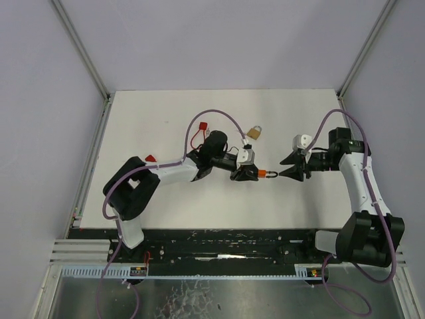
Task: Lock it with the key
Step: Lock the lock.
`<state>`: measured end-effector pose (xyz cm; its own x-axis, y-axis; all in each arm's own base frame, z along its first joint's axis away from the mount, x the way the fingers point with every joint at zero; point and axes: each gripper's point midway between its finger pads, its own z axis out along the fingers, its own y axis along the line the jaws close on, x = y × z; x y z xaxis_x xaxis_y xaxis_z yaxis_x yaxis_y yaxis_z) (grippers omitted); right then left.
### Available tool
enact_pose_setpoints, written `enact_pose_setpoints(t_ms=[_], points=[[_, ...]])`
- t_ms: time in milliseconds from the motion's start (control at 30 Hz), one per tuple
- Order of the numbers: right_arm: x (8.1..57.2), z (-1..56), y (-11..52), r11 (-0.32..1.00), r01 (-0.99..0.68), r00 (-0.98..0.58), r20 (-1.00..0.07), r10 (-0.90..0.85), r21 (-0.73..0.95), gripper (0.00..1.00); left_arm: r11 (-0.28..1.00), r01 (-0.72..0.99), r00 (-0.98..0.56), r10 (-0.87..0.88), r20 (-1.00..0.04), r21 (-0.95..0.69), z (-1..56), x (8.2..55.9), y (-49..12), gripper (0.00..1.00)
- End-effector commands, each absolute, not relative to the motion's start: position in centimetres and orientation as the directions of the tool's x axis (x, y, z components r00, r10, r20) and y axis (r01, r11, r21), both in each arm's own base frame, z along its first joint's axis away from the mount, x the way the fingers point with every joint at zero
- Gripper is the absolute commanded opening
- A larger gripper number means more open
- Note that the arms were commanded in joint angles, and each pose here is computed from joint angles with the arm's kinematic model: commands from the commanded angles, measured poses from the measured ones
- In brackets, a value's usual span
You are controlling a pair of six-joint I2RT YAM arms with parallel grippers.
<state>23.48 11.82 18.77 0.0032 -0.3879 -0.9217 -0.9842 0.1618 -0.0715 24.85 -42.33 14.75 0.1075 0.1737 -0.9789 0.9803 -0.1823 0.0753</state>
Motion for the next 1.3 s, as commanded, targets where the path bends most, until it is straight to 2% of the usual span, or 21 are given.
enact_pose_setpoints(t_ms=[0, 133, 233, 400, 533, 867, 1033, 1133, 1267], points=[[22.4, 21.2, 11.8, 0.155, -0.982, 0.05, -0.941, -0.335, -0.107, 0.5, -0.173, 0.967, 0.194, 0.033, -0.98, 0.186, 19.7, 25.1, -42.0, 0.0], [22.1, 20.7, 12.2, 0.152, -0.982, 0.064, -0.953, -0.297, -0.113, 0.59, -0.175, 0.968, 0.187, 0.017, -0.982, 0.182, 20.0, 25.1, -41.9, 0.0], [22.9, 20.0, 12.2, 0.185, -0.98, 0.019, -0.962, -0.272, -0.072, 0.6, -0.181, 0.966, 0.188, 0.01, -0.982, 0.183, 20.1, 24.9, -41.9, 0.0], [23.8, 18.6, 12.9, 0.19, -0.982, -0.03, -0.968, -0.251, -0.019, 0.6, -0.171, 0.97, 0.178, 0.008, -0.984, 0.174, 20.1, 25.1, -42.0, 0.0], [24.5, 18.3, 13.0, 0.211, -0.977, -0.054, -0.971, -0.232, 0.004, 0.55, -0.172, 0.97, 0.176, -0.001, -0.984, 0.174, 20.3, 25.1, -42.0, 0.0], [23.5, 18.5, 13.9, 0.169, -0.986, -0.022, -0.978, -0.206, -0.014, 0.36, -0.168, 0.971, 0.169, -0.017, -0.985, 0.17, 20.6, 25.2, -41.8, 0.0], [23.2, 18.5, 14.3, 0.138, -0.99, -0.017, -0.978, -0.208, -0.012, 0.19, -0.169, 0.971, 0.166, -0.019, -0.986, 0.167, 20.6, 25.1, -41.8, 0.0], [22.9, 18.6, 14.7, 0.12, -0.993, -0.018, -0.978, -0.206, -0.007, 0.02, -0.172, 0.971, 0.165, -0.023, -0.986, 0.166, 20.7, 25.1, -41.8, 0.0], [23.2, 19.5, 14.7, 0.13, -0.992, -0.031, -0.978, -0.204, 0.005, 0.0, -0.173, 0.971, 0.161, -0.025, -0.987, 0.163, 20.6, 25.0, -41.8, 0.0]])
